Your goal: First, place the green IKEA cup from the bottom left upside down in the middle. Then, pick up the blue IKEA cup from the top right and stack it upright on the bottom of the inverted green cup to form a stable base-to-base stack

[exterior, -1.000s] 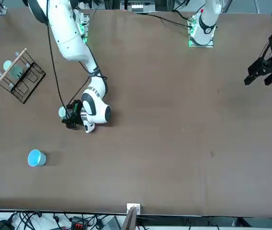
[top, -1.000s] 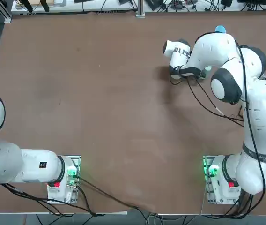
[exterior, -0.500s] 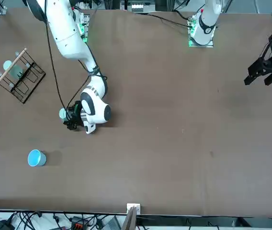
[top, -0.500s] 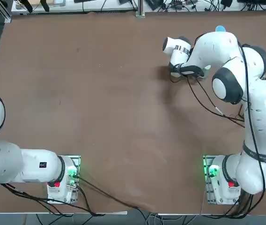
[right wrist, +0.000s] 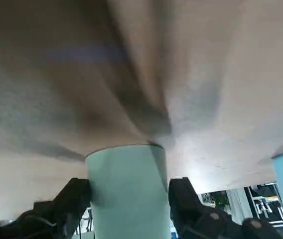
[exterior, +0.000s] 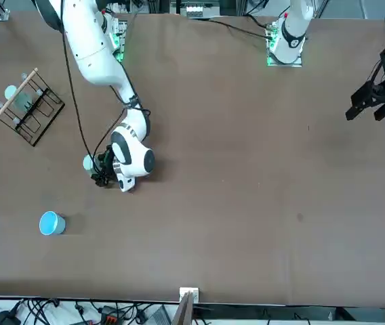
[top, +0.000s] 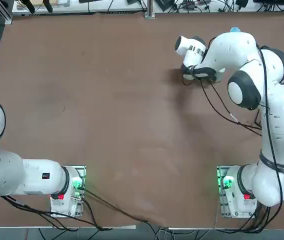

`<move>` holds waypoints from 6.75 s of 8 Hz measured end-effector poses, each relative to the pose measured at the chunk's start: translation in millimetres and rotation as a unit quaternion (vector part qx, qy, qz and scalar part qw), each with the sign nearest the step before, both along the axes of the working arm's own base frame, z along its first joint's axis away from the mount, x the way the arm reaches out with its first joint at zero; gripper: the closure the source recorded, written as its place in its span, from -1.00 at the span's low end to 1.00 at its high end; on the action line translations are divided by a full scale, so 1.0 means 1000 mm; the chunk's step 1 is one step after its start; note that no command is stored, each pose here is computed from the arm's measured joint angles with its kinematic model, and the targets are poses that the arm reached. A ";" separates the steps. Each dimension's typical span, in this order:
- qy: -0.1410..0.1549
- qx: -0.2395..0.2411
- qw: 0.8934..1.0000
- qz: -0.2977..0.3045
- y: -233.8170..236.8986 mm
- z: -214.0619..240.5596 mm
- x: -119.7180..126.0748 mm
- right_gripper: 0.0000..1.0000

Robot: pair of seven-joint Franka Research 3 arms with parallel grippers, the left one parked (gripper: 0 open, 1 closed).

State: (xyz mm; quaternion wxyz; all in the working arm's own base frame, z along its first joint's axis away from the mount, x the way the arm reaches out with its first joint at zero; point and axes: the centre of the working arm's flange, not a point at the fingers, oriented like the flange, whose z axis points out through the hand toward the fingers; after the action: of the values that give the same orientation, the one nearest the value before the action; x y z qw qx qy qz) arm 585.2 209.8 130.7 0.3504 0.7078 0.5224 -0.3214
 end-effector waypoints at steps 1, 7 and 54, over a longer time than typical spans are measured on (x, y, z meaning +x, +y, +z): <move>-0.009 0.011 1.000 -0.007 0.003 0.012 0.005 -0.91; -0.086 0.106 0.985 -0.104 -0.009 0.137 0.061 -0.96; -0.393 0.301 0.647 -0.579 -0.129 0.191 -0.027 0.94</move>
State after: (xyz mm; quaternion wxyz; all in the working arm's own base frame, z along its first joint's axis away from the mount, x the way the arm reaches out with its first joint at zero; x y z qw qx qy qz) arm 558.1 80.5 321.3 0.0328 0.9928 -0.1128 0.0251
